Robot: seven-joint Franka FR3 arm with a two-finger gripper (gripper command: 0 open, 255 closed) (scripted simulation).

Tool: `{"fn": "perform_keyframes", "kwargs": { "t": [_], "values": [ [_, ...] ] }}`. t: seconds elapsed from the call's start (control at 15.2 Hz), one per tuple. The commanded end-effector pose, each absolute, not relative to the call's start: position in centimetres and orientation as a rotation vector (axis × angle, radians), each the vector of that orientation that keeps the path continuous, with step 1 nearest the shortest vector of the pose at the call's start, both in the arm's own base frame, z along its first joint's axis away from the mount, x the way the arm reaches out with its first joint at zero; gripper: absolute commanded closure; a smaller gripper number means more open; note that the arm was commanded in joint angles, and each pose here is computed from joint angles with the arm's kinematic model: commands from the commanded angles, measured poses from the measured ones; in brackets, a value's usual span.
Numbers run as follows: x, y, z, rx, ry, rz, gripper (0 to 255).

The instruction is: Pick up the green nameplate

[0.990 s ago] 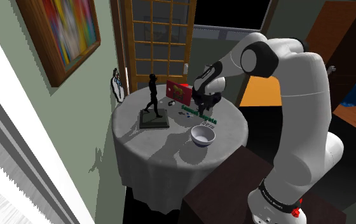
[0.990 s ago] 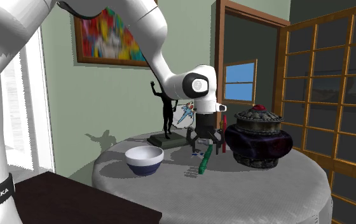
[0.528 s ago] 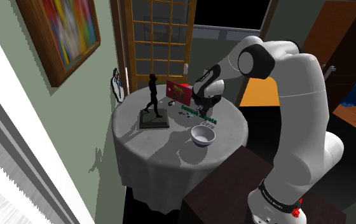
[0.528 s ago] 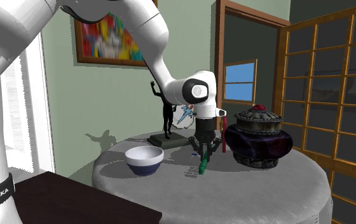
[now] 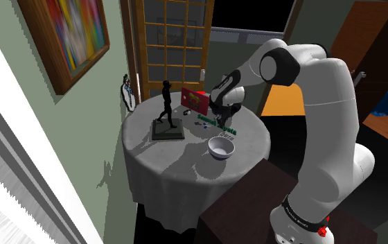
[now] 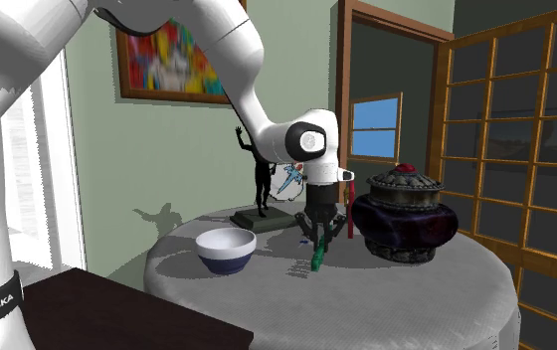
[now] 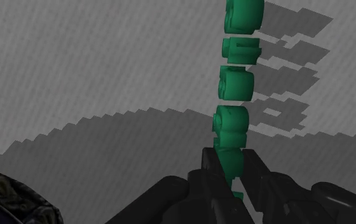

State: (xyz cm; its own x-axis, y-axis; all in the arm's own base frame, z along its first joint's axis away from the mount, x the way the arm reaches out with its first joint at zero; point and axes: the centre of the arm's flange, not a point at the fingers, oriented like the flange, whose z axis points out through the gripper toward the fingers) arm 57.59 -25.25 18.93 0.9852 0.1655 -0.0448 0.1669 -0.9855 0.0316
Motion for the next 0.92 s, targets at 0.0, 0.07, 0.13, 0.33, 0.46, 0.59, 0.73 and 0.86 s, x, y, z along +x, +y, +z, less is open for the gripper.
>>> {"fn": "perform_keyframes", "kwargs": {
  "t": [0.0,0.07,0.13,0.33,0.46,0.59,0.73,0.86],
  "values": [
    [57.6,-25.3,19.8,3.095,0.259,-0.065,255],
    [57.6,-25.3,20.3,3.095,0.259,-0.065,255],
    [57.6,-25.3,20.9,3.095,0.259,-0.065,255],
    [57.6,-25.3,22.4,3.095,0.259,-0.065,255],
    [57.6,-25.3,23.5,3.095,0.259,-0.065,255],
    [57.6,-25.3,24.6,3.095,0.259,-0.065,255],
    [57.6,-25.3,25.6,3.095,0.259,-0.065,255],
    [57.6,-25.3,26.7,3.095,0.259,-0.065,255]
  ]
}}
